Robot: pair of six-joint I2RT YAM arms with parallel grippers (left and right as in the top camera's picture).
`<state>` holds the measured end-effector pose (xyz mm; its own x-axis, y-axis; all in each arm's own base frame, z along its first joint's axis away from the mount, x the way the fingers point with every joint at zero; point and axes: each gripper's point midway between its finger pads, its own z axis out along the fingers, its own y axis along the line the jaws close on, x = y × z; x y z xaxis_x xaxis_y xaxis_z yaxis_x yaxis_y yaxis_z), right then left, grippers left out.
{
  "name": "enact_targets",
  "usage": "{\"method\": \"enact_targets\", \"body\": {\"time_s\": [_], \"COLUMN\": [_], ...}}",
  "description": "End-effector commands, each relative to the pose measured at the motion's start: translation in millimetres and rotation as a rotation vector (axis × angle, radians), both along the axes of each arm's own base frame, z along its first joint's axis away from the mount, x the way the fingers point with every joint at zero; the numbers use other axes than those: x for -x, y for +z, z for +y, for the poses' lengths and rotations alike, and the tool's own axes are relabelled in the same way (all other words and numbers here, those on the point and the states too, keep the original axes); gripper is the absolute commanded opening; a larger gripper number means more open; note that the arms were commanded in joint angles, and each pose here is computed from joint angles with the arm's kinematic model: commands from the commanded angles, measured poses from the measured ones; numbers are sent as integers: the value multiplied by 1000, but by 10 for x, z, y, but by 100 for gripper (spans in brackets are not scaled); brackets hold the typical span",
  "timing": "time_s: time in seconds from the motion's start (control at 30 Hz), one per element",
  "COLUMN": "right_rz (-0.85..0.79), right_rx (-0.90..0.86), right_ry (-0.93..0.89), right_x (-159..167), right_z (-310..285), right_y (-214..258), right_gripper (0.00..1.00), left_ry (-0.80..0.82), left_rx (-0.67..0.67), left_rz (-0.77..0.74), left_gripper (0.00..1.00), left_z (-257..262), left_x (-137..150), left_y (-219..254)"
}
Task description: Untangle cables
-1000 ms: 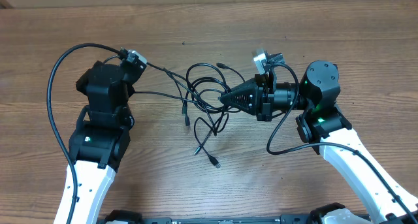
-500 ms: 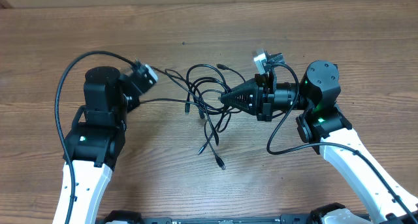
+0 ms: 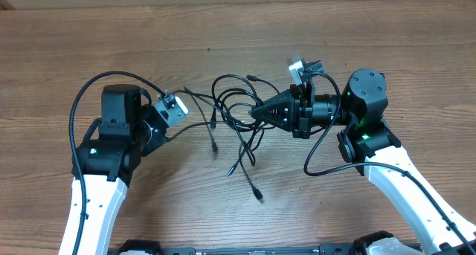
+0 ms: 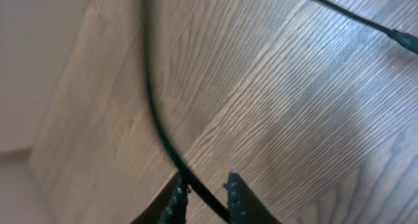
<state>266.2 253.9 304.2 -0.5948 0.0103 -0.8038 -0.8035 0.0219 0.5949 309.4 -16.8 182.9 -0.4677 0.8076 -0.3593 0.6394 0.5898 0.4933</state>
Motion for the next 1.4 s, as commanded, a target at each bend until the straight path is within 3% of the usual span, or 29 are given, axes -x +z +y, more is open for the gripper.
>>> {"method": "enact_targets", "body": {"time_s": [0.0,0.03,0.1,0.17,0.33,0.47,0.57,0.77,0.9,1.13,1.37], "right_rz": [-45,-45,-45,-45,-42,-42,-42,-42,-42,-42,-42], "right_rx": [-13,-13,-13,-13,-12,-12,-12,-12,-12,-12,-12], "right_ry": [2,2,2,2,2,2,1,1,-6,-10,-10], "right_x": [8,8,8,8,7,7,7,7,-6,-13,-13], "right_z": [-1,-1,-1,-1,-1,-1,-1,-1,-2,-2,-2], "right_y": [135,135,135,135,131,131,131,131,132,132,132], "right_gripper": [4,4,4,4,4,4,4,4,4,4,4], "left_ry": [108,125,164,200,318,456,433,214,267,321,274], "left_rx": [111,125,154,178,291,460,604,820,943,979,1120], "left_rz": [0,2,1,-2,-58,-131,-130,-109,-61,138,299], "left_gripper": [37,50,57,71,80,99,100,100,100,100,100], "left_z": [-29,-30,-28,-24,-31,-53,-239,-690,-768,-872,-1129], "left_x": [-36,-36,-37,-43,-110,-153,-115,141,246,482,631], "left_y": [24,22,25,29,154,397,583,987,1061,799,845]}}
